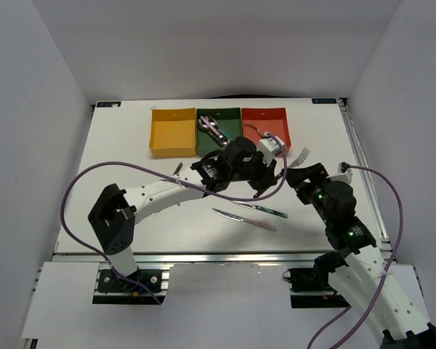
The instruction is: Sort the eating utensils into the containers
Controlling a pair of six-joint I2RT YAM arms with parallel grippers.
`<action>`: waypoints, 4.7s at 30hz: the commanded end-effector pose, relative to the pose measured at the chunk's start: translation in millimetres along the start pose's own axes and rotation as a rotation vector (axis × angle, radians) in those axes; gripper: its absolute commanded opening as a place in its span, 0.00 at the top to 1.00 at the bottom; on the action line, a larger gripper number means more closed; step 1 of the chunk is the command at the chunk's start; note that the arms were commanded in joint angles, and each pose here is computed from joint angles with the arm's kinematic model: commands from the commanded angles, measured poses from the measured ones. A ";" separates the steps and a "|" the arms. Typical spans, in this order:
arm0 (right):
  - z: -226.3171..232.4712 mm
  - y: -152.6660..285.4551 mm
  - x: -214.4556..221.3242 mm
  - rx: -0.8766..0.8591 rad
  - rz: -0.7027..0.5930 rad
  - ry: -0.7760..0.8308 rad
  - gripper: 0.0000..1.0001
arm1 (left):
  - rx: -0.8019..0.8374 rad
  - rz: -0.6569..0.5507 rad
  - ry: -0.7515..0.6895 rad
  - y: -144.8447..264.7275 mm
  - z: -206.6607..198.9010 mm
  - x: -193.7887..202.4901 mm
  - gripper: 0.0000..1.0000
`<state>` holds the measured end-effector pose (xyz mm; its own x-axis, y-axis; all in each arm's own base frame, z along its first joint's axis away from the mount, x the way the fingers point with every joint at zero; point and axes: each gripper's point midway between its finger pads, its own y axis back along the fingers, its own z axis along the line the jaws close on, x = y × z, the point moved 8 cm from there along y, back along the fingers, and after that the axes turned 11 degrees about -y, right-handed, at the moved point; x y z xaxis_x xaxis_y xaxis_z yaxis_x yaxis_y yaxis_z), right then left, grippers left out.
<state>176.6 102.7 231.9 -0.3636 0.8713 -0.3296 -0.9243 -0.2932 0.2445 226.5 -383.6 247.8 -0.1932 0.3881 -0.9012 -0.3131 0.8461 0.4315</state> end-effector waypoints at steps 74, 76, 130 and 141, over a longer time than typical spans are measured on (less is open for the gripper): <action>73.9 -317.9 -76.6 0.113 0.323 1.560 0.66 | -1.021 -0.086 0.227 255.5 24.6 87.3 0.02; 70.7 -317.5 -78.3 0.140 0.326 1.575 0.63 | -1.021 -0.086 0.230 254.5 25.0 85.5 0.02; -26.4 -391.2 -29.4 0.059 0.459 1.589 0.64 | -0.956 0.029 0.172 232.3 24.5 97.5 0.02; -33.4 -404.5 -27.4 0.062 0.461 1.589 0.57 | -0.932 0.035 0.170 228.8 23.3 98.3 0.02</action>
<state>547.4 181.4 112.9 -0.3870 -0.5387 -0.7483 -0.7052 -0.3499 0.6166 156.7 -141.3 259.4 -0.3306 0.2849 -0.8997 -0.9092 0.1597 0.3846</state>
